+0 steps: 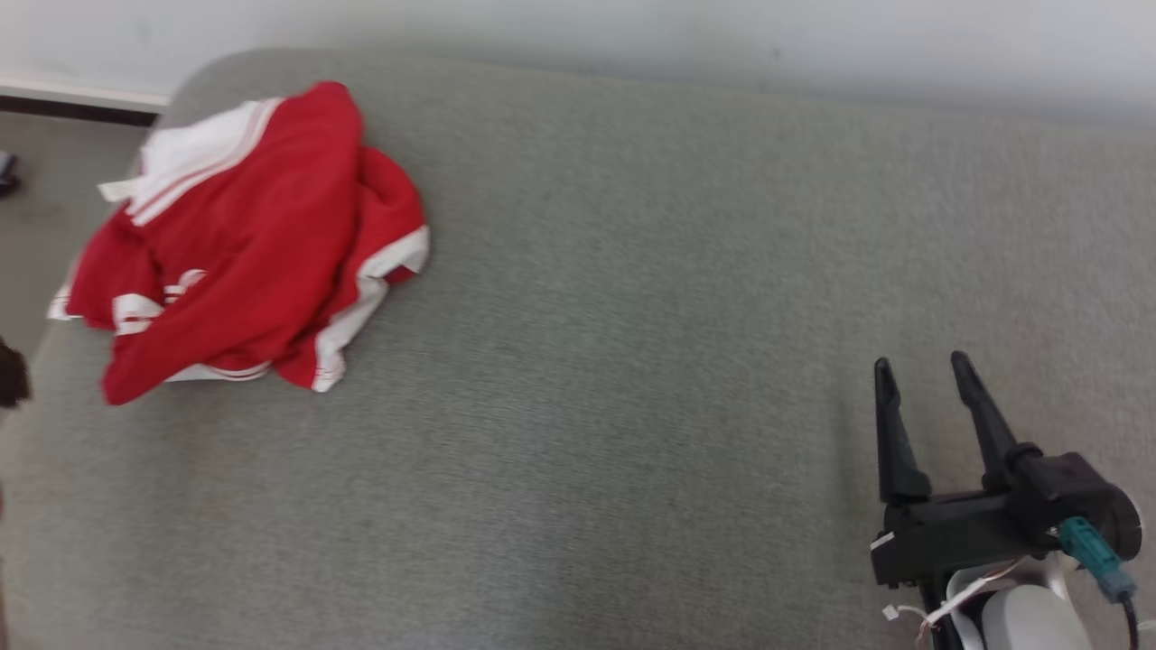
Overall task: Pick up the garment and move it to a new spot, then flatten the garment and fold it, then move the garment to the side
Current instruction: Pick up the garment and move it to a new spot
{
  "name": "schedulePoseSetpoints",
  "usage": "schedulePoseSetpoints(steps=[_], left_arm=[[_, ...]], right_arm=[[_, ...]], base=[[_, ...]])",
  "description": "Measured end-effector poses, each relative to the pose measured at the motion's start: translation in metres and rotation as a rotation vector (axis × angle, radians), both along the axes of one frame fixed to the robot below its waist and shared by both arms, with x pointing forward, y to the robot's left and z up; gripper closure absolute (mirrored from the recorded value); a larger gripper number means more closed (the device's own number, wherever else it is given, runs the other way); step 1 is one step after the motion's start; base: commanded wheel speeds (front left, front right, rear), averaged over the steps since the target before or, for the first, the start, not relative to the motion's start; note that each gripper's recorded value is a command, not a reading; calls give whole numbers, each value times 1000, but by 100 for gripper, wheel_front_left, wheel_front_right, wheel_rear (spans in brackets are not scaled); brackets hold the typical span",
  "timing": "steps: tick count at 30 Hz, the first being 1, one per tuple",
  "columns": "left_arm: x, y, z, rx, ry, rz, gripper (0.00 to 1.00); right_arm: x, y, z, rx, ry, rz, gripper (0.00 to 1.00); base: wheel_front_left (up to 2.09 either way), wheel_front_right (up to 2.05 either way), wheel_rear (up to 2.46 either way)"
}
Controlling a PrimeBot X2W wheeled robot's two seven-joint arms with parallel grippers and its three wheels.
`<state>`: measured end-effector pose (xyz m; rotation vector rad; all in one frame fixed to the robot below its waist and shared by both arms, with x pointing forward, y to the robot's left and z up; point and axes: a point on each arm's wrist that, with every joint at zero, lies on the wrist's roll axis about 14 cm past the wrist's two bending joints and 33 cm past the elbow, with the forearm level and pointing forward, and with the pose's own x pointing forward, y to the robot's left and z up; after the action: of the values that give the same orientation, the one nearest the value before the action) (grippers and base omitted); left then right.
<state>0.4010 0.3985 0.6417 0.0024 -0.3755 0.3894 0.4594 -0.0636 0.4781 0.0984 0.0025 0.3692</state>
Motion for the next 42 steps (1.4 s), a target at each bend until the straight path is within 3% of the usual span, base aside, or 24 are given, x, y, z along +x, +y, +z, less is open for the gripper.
schedulePoseSetpoints(steps=[7, 16, 18, 22, 33, 34, 36, 42], left_arm=[[68, -3, -21, -18, 91, -65, 0], [126, -24, -113, -137, 411, -161, 0], [128, -27, -124, -153, 449, -172, 0], [129, -55, -182, -301, 683, -258, 0], [106, -66, -236, -380, 941, -288, 0], [106, -66, -237, -383, 945, -289, 51], [106, -67, -238, -378, 952, -290, 100], [111, -63, -228, -347, 904, -281, 100]], right_arm=[[9, -45, -23, -13, 46, -123, 0], [7, -83, -49, -22, 105, -221, 0], [6, -86, -51, -25, 111, -228, 0], [7, -95, -55, -30, 118, -252, 0], [2, -103, -53, -30, 110, -274, 0], [2, -104, -52, -30, 109, -275, 0], [1, -105, -51, -29, 108, -279, 0], [0, -107, -46, -21, 97, -284, 0]], base=[[0, 0, 0], [0, 0, 0], [0, 0, 0], [0, 0, 0], [0, 0, 0], [0, 0, 0], [0, 0, 0], [0, 0, 0]])
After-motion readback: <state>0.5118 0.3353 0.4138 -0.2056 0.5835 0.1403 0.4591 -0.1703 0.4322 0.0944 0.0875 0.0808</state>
